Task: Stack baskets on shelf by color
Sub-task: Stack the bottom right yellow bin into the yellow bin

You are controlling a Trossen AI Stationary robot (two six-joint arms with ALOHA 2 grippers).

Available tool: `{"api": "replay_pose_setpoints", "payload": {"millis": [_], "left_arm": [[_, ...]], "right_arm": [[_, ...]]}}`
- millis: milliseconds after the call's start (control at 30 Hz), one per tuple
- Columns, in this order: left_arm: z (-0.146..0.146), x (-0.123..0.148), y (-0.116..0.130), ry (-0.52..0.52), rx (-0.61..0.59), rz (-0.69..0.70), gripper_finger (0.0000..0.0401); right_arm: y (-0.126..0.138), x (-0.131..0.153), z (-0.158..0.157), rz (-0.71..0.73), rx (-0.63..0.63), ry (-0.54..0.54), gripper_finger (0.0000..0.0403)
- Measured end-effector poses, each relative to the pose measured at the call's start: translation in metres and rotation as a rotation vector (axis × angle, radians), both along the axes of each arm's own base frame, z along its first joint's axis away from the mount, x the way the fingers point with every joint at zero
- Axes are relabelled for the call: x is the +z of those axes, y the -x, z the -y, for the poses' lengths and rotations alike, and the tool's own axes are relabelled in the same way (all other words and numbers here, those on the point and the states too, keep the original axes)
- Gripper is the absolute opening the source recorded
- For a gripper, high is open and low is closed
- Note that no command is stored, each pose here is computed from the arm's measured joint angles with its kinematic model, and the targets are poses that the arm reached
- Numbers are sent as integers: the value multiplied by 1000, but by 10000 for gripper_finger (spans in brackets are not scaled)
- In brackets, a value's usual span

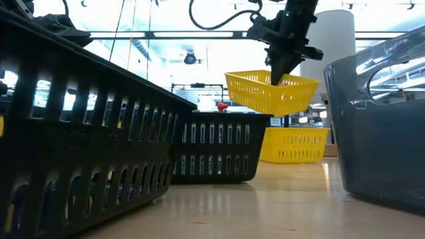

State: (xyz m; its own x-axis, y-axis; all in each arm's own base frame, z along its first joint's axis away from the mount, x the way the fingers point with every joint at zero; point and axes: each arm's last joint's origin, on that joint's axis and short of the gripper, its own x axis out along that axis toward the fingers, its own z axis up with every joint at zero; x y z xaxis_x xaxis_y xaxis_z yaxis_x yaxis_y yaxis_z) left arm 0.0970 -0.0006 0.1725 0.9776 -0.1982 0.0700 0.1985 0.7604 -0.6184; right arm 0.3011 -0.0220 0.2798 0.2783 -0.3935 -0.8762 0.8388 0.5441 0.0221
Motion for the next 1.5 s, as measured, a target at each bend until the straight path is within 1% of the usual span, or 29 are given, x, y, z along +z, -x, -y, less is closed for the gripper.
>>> {"api": "replay_pose_setpoints", "payload": {"millis": [267,400,467,633,800,900,1000,1300,1500], "left_arm": [[0,0,0,0,0,0,38],[0,0,0,0,0,0,39],[0,0,0,0,0,0,36],[0,0,0,0,0,3,30],[0,0,0,0,0,3,34],[0,0,0,0,0,3,37],[0,0,0,0,0,3,38],[0,0,0,0,0,4,30],[0,0,0,0,0,4,36]], "right_arm": [[2,0,-4,9,-61,20,9],[6,-11,-8,6,-99,31,9],[10,-17,-10,27,-123,31,9],[17,-24,-10,139,-154,22,9],[31,-33,-5,141,-200,16,8],[37,-36,-2,166,-217,11,8],[39,-40,-1,180,-221,-14,8],[44,-53,-2,155,-247,-90,9],[45,-56,-2,147,-245,-167,12]]}}
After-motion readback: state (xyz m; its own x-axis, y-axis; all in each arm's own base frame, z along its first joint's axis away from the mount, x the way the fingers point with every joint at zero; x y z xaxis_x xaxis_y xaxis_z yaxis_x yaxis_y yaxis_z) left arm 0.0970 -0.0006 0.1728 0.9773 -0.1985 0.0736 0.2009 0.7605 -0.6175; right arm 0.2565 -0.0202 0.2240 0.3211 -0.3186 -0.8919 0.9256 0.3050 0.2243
